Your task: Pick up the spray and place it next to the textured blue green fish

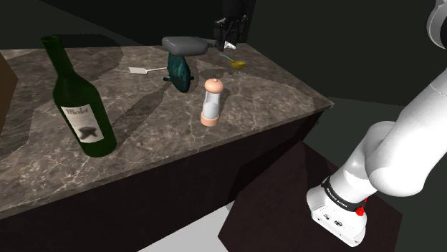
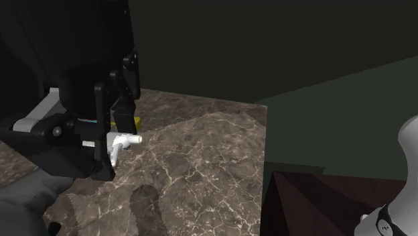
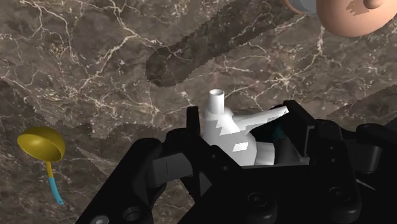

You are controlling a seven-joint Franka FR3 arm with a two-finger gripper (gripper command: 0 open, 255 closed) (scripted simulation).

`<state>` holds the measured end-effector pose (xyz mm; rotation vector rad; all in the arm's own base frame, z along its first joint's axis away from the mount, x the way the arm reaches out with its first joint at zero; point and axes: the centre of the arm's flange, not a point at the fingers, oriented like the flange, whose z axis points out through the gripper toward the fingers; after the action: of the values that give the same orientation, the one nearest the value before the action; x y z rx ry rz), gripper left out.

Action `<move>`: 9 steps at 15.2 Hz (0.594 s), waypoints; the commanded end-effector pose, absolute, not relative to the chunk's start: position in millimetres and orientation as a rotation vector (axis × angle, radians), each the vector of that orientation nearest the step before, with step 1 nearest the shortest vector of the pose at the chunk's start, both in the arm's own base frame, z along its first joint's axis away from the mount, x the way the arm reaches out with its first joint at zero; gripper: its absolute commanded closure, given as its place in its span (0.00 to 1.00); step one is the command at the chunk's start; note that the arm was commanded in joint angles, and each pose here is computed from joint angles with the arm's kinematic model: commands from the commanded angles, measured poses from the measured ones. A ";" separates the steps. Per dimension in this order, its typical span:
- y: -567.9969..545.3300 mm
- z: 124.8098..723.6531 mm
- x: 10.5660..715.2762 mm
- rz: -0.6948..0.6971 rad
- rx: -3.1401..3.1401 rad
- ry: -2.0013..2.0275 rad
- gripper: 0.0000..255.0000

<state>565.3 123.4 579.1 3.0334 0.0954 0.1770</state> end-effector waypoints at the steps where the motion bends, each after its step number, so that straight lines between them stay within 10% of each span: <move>1: 125.6 570.0 565.1 0.178 3.034 0.094 1.00; 9: 125.6 527.7 565.1 0.178 3.034 0.094 1.00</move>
<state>565.4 125.5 532.7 3.0334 0.0943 0.1769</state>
